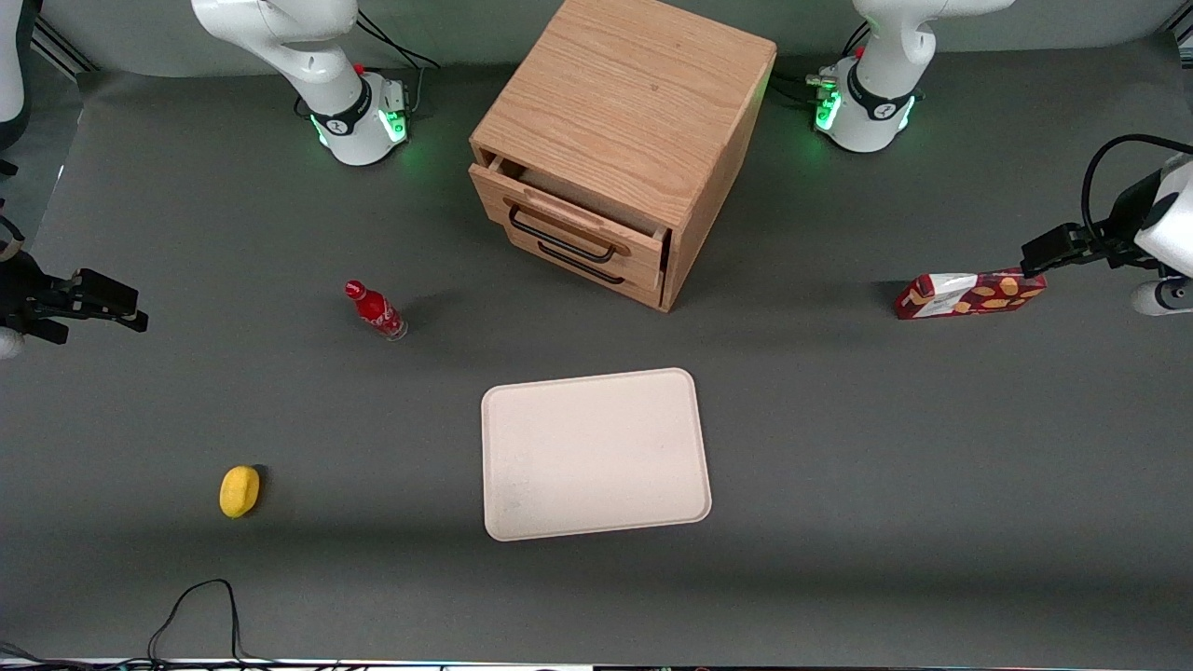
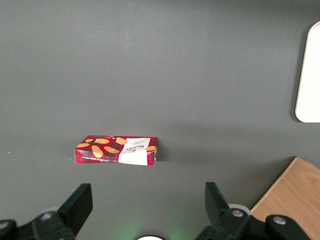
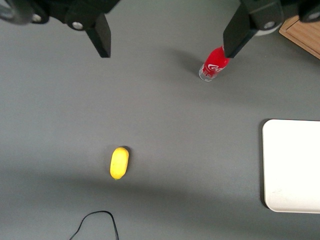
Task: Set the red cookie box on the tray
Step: 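Move the left gripper over the red cookie box, opening it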
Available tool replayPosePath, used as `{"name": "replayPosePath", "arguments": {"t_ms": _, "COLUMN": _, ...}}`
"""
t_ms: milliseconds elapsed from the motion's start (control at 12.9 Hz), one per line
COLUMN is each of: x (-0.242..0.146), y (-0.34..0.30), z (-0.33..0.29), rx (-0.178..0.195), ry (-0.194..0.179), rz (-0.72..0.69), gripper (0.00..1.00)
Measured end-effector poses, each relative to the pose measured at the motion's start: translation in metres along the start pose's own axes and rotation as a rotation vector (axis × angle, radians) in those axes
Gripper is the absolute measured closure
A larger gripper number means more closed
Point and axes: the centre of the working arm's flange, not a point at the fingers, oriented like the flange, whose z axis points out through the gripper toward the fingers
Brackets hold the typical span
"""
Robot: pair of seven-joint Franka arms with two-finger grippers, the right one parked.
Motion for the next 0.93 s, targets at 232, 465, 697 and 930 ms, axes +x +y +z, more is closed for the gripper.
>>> {"name": "replayPosePath", "arguments": {"t_ms": 232, "x": -0.002, "y": -0.009, "z": -0.007, "rx": 0.0, "ry": 0.001, "rz": -0.016, "gripper": 0.0}}
{"name": "replayPosePath", "arguments": {"t_ms": 465, "x": -0.006, "y": -0.014, "z": -0.014, "rx": 0.0, "ry": -0.003, "rz": -0.023, "gripper": 0.0}}
{"name": "replayPosePath", "arguments": {"t_ms": 697, "x": -0.005, "y": -0.007, "z": -0.018, "rx": -0.001, "ry": 0.011, "rz": -0.011, "gripper": 0.0}}
{"name": "replayPosePath", "arguments": {"t_ms": 930, "x": -0.001, "y": -0.003, "z": -0.017, "rx": 0.001, "ry": 0.012, "rz": -0.006, "gripper": 0.0}}
